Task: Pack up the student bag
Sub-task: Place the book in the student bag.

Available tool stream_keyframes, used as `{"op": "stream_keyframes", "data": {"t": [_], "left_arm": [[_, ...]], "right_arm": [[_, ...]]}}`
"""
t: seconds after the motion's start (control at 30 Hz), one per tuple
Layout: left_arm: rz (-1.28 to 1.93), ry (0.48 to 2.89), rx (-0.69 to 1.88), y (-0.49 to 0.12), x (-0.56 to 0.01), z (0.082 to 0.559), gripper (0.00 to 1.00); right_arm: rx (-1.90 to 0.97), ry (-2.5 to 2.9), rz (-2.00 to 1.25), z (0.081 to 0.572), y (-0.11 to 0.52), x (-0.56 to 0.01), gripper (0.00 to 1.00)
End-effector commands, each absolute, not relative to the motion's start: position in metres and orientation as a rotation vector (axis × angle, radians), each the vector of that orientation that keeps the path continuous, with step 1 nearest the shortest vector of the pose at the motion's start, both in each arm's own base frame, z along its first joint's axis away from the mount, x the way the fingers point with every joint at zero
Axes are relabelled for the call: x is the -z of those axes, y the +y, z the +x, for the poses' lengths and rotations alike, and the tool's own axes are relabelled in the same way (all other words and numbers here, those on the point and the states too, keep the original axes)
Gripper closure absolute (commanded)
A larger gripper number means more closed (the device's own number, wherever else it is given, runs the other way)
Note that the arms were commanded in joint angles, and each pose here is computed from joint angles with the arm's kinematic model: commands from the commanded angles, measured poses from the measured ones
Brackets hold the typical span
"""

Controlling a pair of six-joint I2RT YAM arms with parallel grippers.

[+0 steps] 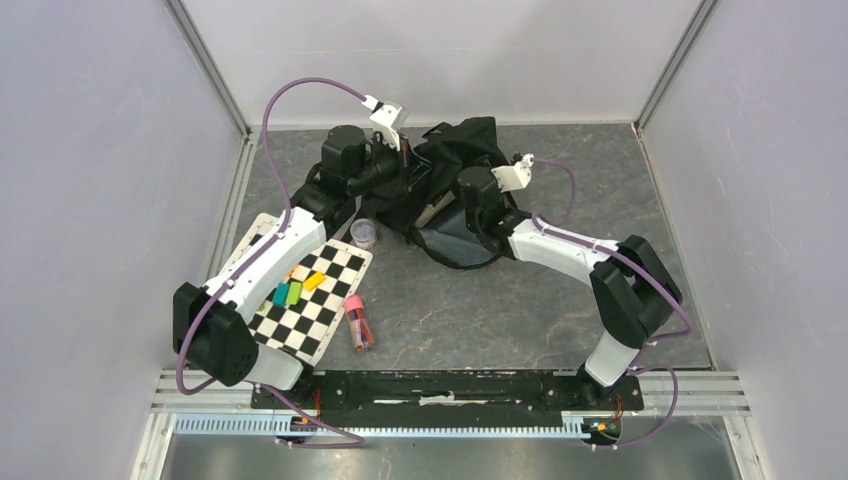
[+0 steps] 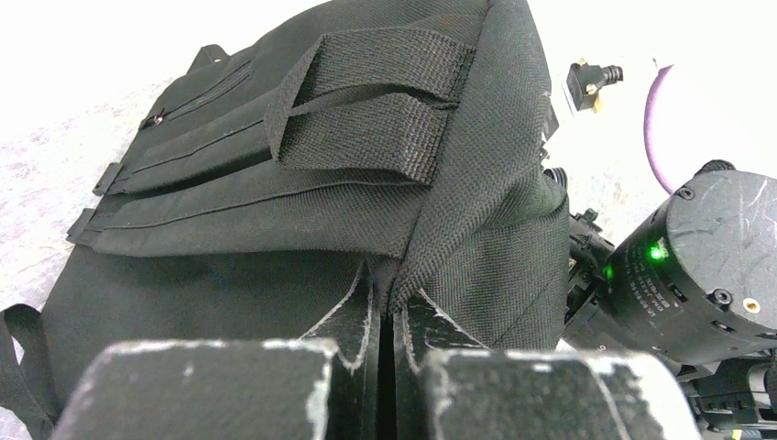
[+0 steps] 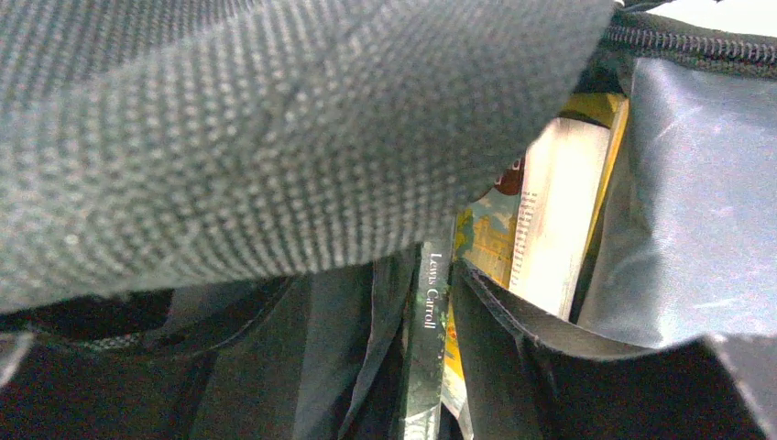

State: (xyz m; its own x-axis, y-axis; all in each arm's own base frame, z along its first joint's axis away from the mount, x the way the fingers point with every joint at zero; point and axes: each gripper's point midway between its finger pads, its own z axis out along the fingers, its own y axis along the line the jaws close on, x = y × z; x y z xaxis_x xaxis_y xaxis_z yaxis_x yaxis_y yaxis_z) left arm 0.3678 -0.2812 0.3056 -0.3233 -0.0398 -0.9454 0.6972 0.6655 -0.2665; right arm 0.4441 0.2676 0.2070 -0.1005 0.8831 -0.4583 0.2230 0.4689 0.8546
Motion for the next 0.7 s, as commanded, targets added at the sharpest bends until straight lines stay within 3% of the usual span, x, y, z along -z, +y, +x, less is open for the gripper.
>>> {"op": "stream_keyframes", "data": {"t": [0.0,0.07,0.17,0.37,0.47,0.67], "left_arm": [[0.536,1.556,0.933,-0.287,-0.382,0.35,0.98],[0.52,1.567,0.935,-0.285,-0.38,0.353,0.98],[0.5,1.583,0.937,-0.283,-0.376,0.356,0.98],[0.487,1.592,0.927,-0.278,-0.374,0.358,0.98],[0.486,1.618,0.91,-0.273,-0.366,0.359,0.97],[0.462,1.662,0.879,-0.261,-0.349,0.359,0.92]], "right_arm": [[-0.816,1.496,0.968,0.442,0.258,-0.245,0.39],[-0.797,1.508,0.96,0.437,0.254,-0.241,0.43],[-0.776,1.563,0.936,0.432,0.255,-0.228,0.59],[-0.794,1.654,0.877,0.427,0.269,-0.202,0.7],[-0.759,1.65,0.793,0.422,0.267,-0.211,0.67],[-0.634,1.665,0.612,0.382,0.236,-0.212,0.42]]}}
